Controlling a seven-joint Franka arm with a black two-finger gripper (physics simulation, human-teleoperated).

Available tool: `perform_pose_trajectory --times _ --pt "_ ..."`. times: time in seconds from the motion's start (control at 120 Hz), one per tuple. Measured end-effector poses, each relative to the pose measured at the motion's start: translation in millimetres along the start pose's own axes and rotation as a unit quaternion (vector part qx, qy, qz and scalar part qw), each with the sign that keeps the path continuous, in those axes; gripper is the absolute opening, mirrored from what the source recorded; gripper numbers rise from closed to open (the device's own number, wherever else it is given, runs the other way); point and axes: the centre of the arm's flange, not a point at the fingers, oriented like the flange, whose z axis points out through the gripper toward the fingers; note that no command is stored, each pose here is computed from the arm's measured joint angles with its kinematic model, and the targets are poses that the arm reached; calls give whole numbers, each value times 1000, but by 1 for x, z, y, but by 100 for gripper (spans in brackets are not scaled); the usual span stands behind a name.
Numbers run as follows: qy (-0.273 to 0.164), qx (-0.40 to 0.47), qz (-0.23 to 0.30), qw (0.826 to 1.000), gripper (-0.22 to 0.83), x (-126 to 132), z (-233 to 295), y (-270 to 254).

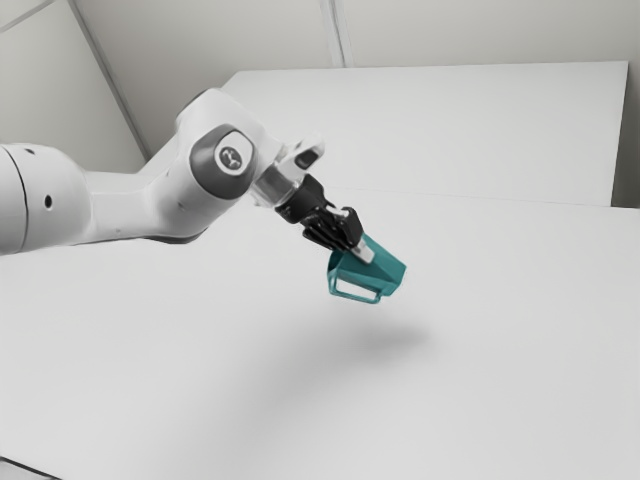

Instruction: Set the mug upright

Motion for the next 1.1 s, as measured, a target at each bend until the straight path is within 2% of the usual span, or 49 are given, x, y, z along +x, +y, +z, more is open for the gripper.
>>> perform_pose_trajectory --times 0.1,0.242,0.567,0.867,1.1 --pt "-15 62 34 997 -16 14 -32 -6" --pt "-36 141 42 988 -16 19 -62 -34" --pt "-58 265 -15 962 -16 25 -107 -134" --pt "-91 288 -34 953 -16 25 -69 -158" --pt "-118 289 -55 948 -16 13 -40 -177"
